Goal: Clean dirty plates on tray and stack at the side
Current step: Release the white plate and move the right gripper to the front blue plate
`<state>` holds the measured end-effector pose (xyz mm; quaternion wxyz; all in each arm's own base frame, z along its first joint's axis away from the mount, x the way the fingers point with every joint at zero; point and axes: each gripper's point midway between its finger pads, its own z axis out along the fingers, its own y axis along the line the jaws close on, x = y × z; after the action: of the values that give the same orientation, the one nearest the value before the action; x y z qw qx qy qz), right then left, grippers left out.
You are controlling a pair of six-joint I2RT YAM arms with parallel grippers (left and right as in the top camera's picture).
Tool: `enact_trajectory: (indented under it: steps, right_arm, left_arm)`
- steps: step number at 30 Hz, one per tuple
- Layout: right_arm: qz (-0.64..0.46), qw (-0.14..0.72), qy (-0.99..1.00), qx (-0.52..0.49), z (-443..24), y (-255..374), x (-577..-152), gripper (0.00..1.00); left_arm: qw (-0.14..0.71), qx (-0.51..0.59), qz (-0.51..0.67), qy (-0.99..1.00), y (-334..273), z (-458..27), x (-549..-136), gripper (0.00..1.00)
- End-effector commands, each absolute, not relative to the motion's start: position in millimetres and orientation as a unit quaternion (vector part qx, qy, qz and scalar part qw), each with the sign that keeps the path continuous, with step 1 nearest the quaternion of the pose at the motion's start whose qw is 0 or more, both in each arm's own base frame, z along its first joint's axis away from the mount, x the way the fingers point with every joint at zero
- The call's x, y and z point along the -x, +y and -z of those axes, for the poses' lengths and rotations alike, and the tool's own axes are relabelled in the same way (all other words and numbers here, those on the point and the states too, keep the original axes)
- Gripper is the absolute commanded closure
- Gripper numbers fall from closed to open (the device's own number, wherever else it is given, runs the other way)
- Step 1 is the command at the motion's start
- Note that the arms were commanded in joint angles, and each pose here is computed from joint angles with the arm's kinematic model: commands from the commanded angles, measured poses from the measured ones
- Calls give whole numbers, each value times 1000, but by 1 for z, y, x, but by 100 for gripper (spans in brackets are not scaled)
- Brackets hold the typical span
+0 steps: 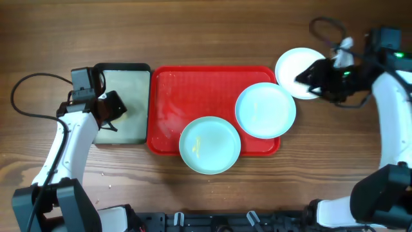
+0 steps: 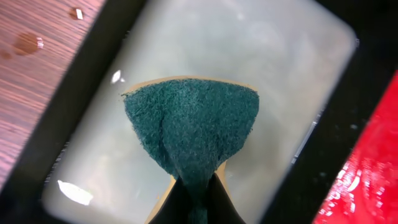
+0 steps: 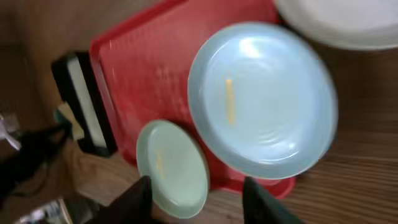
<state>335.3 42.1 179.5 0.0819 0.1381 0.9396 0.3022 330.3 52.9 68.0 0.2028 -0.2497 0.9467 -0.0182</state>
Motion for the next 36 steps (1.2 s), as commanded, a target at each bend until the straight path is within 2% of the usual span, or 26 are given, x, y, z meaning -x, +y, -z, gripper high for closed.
enact_trajectory:
  steps: [1,2,5,10,15,16,18,20,22,23,24,28,30,36]
  right_arm:
    - [-269,14,961,-59,-153,93,-305,83]
    - [-269,-6,963,-31,-147,114,-293,85]
    - [-239,-43,970,-8,-129,149,-269,83]
    - [-131,-69,989,19,-99,180,-227,72]
    - [-101,-67,991,55,-96,204,-205,62]
    - [-100,-69,991,50,-96,206,-203,63]
    - [-93,-78,992,44,-96,207,-195,77]
    - [-91,-81,992,46,-95,207,-193,96]
    - [-77,-82,993,44,-88,200,-191,96]
    - [-65,-86,993,39,-82,195,-188,93]
    - [-61,-90,994,28,-79,193,-185,86]
    - [-31,-65,997,1,-76,184,-195,76]
    - [-25,-55,998,-21,-75,183,-199,66]
    - [-23,-64,995,-76,-48,178,-189,67]
  left_arm:
    - [202,247,38,947,45,-67,-332,96]
    - [202,247,38,947,45,-67,-332,96]
    - [202,247,38,947,46,-67,-332,96]
    - [202,247,38,947,46,-67,-332,96]
    - [203,247,38,947,46,-67,-332,96]
    - [203,247,37,947,46,-67,-332,96]
    - [203,247,37,947,46,-67,-332,96]
    - [203,247,37,947,46,-67,-332,96]
    - [204,247,38,947,46,-67,-332,96]
    - [204,247,38,947,46,-67,-332,96]
    - [204,247,38,947,46,-67,-332,96]
    - [208,246,38,946,46,-68,-334,96]
    - [207,246,38,946,46,-68,-334,96]
    - [208,246,38,946,46,-68,-334,96]
